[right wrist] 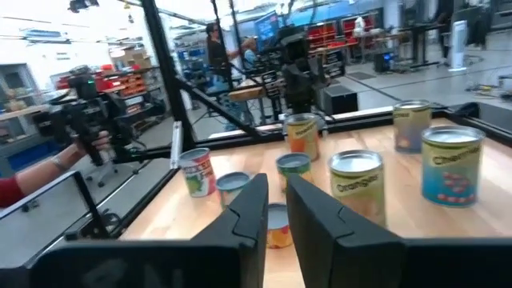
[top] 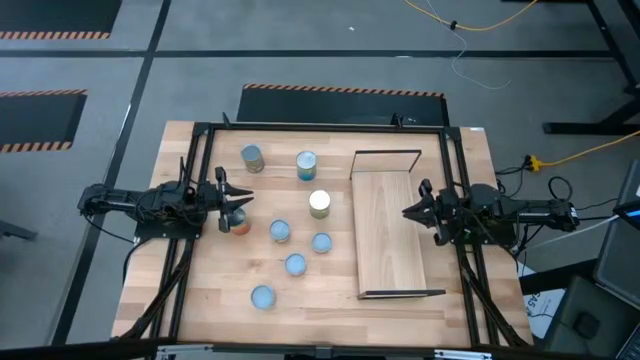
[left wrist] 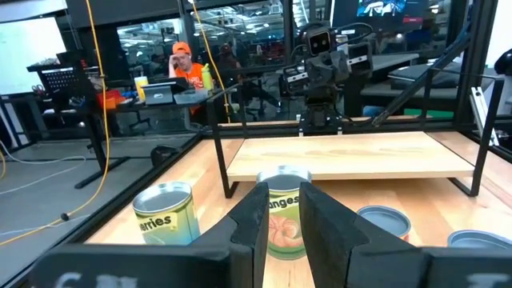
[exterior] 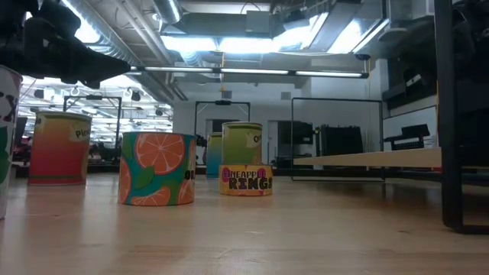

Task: Pick and place cans onto a shelf
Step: Put the large canned oranges on the shelf

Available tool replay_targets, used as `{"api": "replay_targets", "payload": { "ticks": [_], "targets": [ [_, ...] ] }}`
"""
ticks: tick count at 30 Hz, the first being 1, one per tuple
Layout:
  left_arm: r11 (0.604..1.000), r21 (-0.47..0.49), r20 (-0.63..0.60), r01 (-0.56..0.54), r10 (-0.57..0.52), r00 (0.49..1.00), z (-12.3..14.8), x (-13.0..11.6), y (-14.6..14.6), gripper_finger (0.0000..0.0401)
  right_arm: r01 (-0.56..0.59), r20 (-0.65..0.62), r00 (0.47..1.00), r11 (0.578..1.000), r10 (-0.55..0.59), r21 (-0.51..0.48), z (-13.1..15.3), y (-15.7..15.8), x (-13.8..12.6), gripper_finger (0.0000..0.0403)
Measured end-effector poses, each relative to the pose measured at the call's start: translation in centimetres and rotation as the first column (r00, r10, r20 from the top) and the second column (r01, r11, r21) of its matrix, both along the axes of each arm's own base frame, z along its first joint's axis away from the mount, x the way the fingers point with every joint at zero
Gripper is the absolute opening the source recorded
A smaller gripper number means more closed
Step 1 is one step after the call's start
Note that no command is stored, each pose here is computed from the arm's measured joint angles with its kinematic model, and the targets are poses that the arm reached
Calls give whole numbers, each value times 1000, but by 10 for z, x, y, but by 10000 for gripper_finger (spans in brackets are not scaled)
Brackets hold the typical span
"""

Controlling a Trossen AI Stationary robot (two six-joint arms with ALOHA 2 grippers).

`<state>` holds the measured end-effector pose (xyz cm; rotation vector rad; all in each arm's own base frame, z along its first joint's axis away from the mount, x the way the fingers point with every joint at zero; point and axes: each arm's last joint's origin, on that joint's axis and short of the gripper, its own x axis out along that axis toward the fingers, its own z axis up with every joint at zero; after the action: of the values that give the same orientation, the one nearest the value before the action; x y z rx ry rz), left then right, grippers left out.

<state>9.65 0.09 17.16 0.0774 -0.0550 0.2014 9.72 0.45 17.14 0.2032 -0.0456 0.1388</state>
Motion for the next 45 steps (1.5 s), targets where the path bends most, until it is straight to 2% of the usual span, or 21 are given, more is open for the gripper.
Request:
{"api": "replay_targets", "payload": {
  "ticks": [6,12,18,21,25,33,41,45],
  "targets": [
    [1000,0,0,0,0,1000,0,0,0,64,-3,15,1000,999,2,39,2,0,0,124],
    [1000,0,0,0,0,1000,0,0,0,64,-8,95,995,999,3,46,10,0,-1,183],
    [1000,0,0,0,0,1000,0,0,0,64,0,209,978,1000,0,-2,27,0,-5,192],
    [1000,0,0,0,0,1000,0,0,0,64,2,231,973,1000,0,-8,41,0,-7,193],
    [1000,0,0,0,0,1000,0,0,0,64,19,238,971,998,-3,-67,62,0,-5,193],
    [1000,0,0,0,0,1000,0,0,0,64,38,147,989,979,-8,-202,101,0,24,193],
    [1000,0,0,0,0,1000,0,0,0,64,-18,-89,996,946,-11,-322,128,1,78,193],
    [1000,0,0,0,0,1000,0,0,0,64,-47,-159,987,932,-11,-360,137,1,107,193]
  ]
}}
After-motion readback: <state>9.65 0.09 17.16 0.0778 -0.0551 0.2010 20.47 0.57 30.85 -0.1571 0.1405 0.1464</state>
